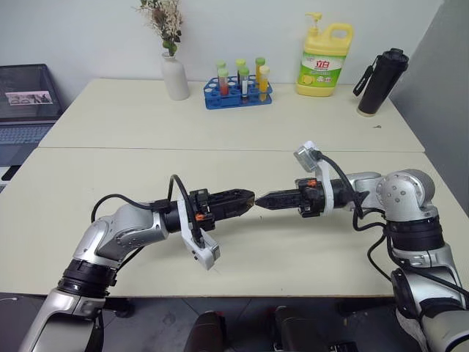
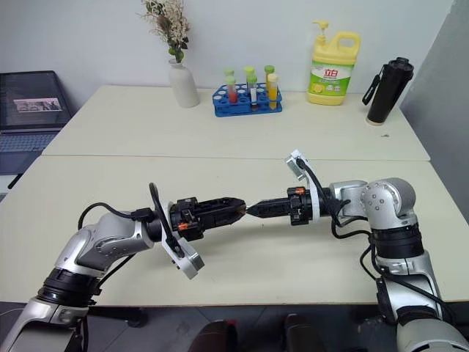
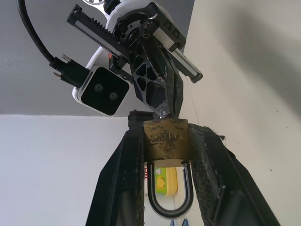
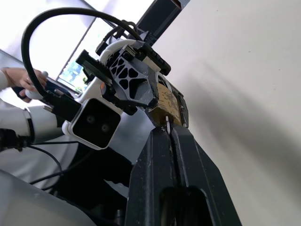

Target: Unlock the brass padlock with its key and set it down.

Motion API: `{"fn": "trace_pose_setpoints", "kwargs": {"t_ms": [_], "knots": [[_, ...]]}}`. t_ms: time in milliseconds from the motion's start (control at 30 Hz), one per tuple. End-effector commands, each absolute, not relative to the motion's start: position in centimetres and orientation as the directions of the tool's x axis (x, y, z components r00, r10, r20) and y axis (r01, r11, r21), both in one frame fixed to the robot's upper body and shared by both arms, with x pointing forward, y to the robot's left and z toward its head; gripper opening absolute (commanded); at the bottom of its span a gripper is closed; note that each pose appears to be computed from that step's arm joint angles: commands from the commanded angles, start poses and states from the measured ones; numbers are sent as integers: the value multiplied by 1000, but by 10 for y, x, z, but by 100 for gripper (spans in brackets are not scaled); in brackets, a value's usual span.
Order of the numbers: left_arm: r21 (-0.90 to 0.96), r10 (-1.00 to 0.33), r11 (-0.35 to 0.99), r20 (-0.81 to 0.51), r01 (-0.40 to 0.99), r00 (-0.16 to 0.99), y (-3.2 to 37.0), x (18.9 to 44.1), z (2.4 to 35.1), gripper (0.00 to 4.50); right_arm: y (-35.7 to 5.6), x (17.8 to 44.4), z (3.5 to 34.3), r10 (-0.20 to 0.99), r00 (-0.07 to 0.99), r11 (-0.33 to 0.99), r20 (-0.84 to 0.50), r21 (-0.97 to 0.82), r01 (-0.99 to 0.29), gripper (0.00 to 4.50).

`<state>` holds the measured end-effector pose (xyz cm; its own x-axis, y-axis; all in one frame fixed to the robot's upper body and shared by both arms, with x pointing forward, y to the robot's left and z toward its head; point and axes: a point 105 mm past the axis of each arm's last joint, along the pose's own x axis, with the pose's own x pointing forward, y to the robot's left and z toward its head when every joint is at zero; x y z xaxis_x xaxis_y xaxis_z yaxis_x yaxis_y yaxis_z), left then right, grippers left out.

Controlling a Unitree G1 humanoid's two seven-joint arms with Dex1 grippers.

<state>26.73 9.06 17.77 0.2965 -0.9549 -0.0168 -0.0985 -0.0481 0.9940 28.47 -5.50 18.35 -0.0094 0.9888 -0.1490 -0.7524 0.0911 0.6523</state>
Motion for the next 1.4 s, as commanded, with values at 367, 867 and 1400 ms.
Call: {"fn": "trace_pose_setpoints", "kwargs": {"t_ms": [367, 867, 1400], "knots": [[994, -953, -45, -14, -97, 303, 90, 266, 177, 97, -47, 274, 196, 989, -13, 43, -150, 363, -931, 127], [997, -958, -22, 2, -80, 288, 85, 265, 182, 97, -61, 280, 190, 986, 102, 128, -135, 208, -970, 379], [997, -959, -11, 12, -81, 283, 83, 265, 184, 97, -39, 281, 193, 993, 85, 102, -80, 247, -964, 379]]}}
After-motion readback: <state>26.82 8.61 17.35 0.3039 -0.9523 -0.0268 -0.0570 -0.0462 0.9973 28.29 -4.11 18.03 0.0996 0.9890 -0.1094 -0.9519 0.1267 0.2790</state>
